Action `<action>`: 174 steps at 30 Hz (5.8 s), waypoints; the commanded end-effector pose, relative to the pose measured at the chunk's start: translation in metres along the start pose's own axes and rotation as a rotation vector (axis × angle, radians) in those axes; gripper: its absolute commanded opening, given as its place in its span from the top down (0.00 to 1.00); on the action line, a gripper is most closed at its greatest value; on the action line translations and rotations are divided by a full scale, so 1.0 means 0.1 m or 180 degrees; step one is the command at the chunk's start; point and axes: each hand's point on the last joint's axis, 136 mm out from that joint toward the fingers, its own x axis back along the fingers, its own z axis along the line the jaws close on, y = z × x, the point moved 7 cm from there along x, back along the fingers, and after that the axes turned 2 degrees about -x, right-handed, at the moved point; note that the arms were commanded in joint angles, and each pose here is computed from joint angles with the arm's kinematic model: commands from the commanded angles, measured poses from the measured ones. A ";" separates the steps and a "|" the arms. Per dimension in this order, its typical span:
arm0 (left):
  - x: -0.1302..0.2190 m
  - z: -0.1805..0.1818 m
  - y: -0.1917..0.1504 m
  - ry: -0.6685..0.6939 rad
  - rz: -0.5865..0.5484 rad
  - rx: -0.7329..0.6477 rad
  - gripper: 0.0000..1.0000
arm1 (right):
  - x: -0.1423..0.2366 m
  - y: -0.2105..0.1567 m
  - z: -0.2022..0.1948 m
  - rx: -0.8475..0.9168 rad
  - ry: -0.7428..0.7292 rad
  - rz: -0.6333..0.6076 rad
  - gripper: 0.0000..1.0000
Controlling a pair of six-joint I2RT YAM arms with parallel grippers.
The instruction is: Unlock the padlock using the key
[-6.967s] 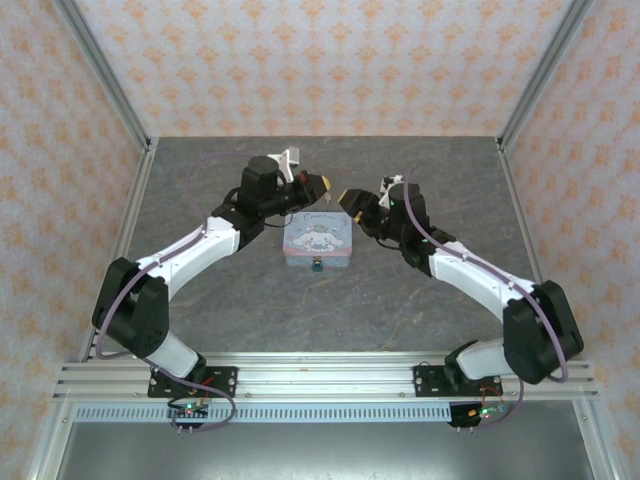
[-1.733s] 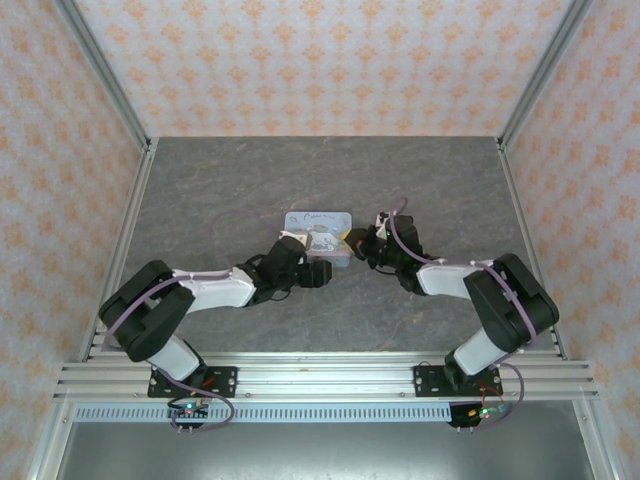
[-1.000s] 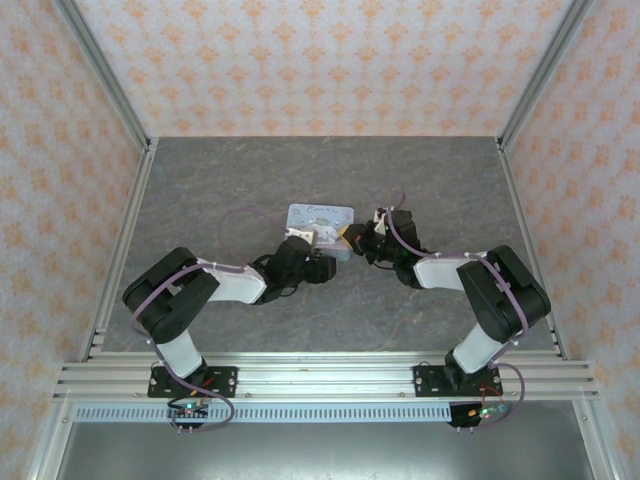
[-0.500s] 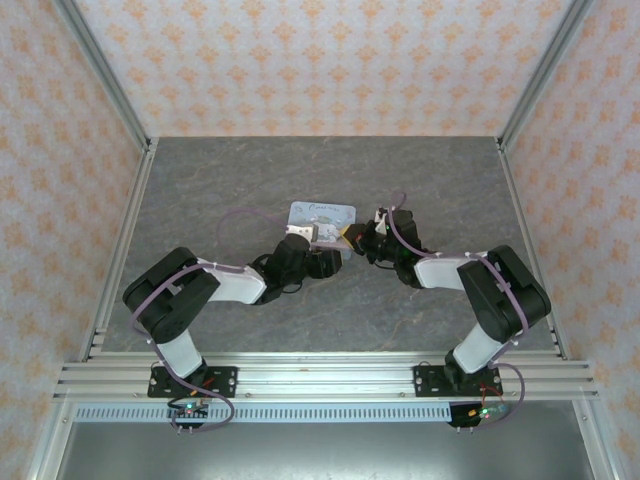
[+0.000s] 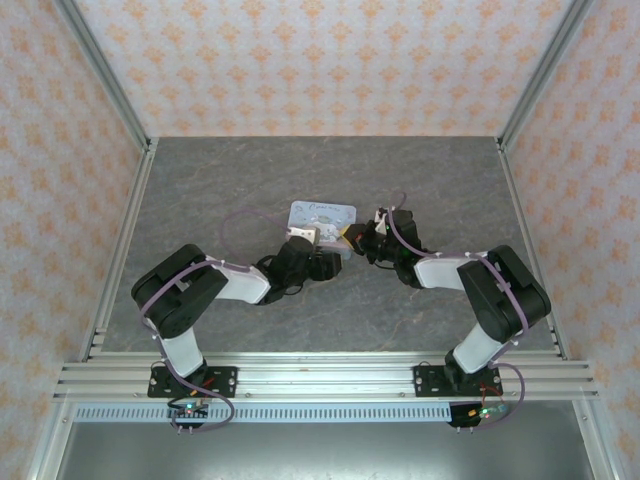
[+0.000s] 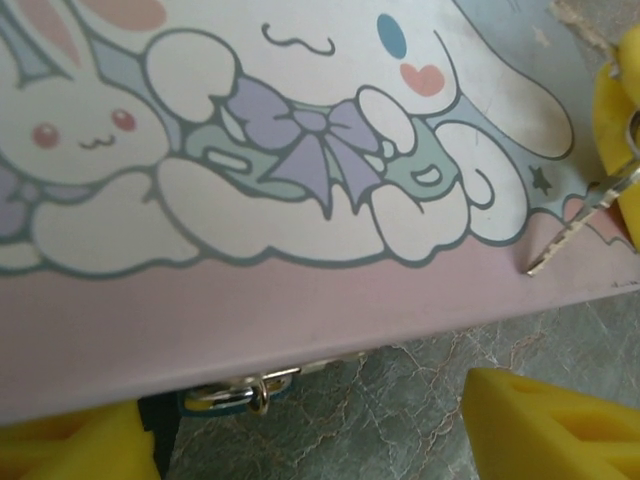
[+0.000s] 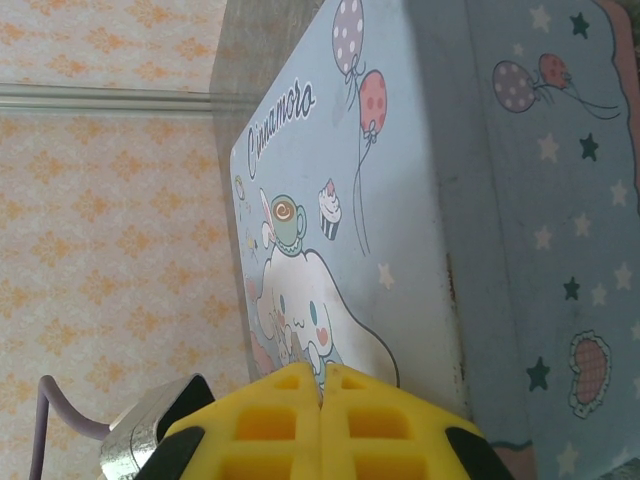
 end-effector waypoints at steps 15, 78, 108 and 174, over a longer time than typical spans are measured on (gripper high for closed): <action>0.05 -0.16 0.16 -0.0684 -0.0260 0.0691 0.30 | 0.03 0.02 0.01 0.0036 -0.0004 -0.0043 1.00; -0.08 0.22 -0.15 0.0047 -0.0165 0.1122 0.83 | 0.00 0.02 -0.06 0.0005 -0.0030 -0.0039 1.00; 0.27 -0.05 0.37 -0.0697 0.0146 0.1452 1.00 | 0.69 -0.65 -0.28 0.0230 0.0150 0.0169 1.00; 0.40 -0.15 0.51 -0.1169 0.0146 0.2221 1.00 | 0.12 -0.56 -0.12 -0.0322 0.0257 -0.0174 1.00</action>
